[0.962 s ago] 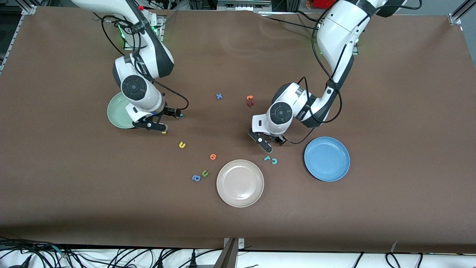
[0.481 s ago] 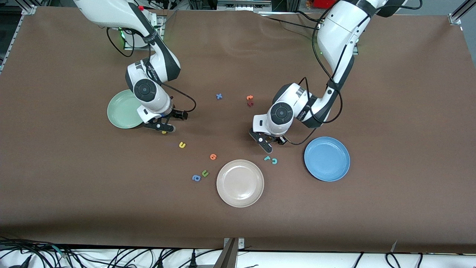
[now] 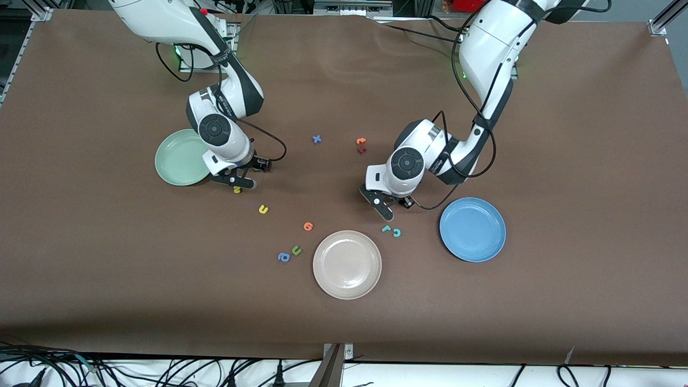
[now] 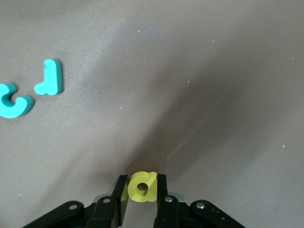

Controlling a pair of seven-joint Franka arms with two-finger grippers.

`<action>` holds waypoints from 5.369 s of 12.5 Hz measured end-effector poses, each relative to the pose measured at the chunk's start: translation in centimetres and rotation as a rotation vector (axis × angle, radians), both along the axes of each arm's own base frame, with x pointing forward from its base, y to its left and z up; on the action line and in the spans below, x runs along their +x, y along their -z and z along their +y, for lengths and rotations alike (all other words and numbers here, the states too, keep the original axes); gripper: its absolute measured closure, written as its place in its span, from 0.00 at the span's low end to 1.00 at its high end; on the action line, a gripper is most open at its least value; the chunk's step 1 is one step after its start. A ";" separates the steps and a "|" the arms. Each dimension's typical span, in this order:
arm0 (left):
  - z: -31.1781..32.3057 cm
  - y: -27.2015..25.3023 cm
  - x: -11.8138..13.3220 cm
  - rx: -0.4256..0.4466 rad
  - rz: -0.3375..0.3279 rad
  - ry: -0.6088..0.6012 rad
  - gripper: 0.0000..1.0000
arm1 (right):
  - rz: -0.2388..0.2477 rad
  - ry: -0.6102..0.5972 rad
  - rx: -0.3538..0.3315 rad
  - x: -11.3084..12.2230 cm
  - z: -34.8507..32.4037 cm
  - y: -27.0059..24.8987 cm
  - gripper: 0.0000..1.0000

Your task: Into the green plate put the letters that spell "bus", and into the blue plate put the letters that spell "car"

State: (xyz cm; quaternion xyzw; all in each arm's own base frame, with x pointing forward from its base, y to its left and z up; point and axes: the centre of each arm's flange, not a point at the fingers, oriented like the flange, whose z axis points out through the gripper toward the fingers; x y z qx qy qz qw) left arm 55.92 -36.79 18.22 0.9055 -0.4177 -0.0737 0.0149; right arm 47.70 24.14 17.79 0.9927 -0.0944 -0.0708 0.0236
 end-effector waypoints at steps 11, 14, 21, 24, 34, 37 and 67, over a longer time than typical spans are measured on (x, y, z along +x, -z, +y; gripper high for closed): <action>17.7 -5.3 8.6 -0.018 0.026 0.027 0.56 | -0.008 0.019 0.021 -0.1 0.3 0.6 0.41; 16.5 -5.4 8.5 -0.014 0.018 -0.003 0.23 | -0.017 0.018 0.031 -0.1 0.6 0.4 0.60; 7.2 -2.9 10.3 -0.073 -0.097 0.011 0.00 | 0.037 0.017 0.000 0.4 0.6 -0.9 0.63; 5.6 0.4 11.0 -0.121 -0.152 0.194 0.00 | 0.114 0.018 -0.056 3.5 -1.4 -8.1 0.63; 0.9 1.6 9.5 -0.103 -0.255 0.533 0.11 | 0.252 -0.171 -0.023 4.1 -24.2 -3.9 0.63; 0.9 1.6 9.6 -0.101 -0.255 0.535 0.09 | 0.249 -0.186 -0.025 2.8 -24.6 -1.3 0.63; 18.2 -5.3 14.2 -0.009 -0.034 0.353 0.43 | -0.008 -0.147 0.070 6.7 -4.8 0.4 0.47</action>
